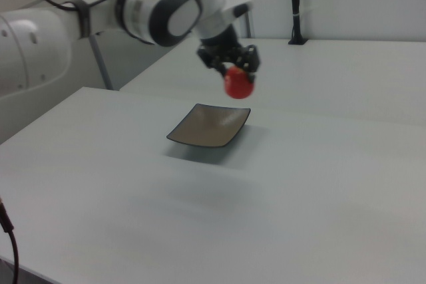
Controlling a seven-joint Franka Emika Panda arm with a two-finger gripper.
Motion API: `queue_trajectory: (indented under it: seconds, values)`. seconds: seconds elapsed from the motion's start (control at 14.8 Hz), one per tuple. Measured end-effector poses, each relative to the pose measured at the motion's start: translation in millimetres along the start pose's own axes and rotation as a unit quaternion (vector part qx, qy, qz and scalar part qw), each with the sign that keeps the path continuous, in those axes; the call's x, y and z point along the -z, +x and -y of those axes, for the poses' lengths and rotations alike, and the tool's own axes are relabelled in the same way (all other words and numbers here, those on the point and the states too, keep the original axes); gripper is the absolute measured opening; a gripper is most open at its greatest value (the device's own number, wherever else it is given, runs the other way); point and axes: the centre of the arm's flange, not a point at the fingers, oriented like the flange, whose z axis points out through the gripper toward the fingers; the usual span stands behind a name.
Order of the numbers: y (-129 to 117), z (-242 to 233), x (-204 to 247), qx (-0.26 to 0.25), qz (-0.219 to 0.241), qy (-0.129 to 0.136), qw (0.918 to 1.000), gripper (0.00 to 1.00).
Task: Apples placed on a ceramic plate
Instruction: 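Lift the apple and carry it over the brown square plate, then lower the apple onto the plate center and open the gripper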
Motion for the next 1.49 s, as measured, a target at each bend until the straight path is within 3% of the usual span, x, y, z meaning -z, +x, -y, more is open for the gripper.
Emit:
queue_trajectory:
  seconds: [0.34,0.68,0.95,1.29,1.49]
  values:
    - [-14.0,78.2,-2.9,-0.003,0.02,0.028,0.9994,0.71]
    - [-16.3,116.1,-33.4,0.004,0.038,0.039,0.9985,0.71]
    - [-6.6,131.4,-76.9,-0.023,0.007,0.035,0.9991,0.71]
    - [-3.0,167.1,-140.9,-0.02,-0.023,0.036,0.9989,0.71]
    - [-4.9,186.4,-175.8,-0.01,-0.04,0.022,0.9989,0.69]
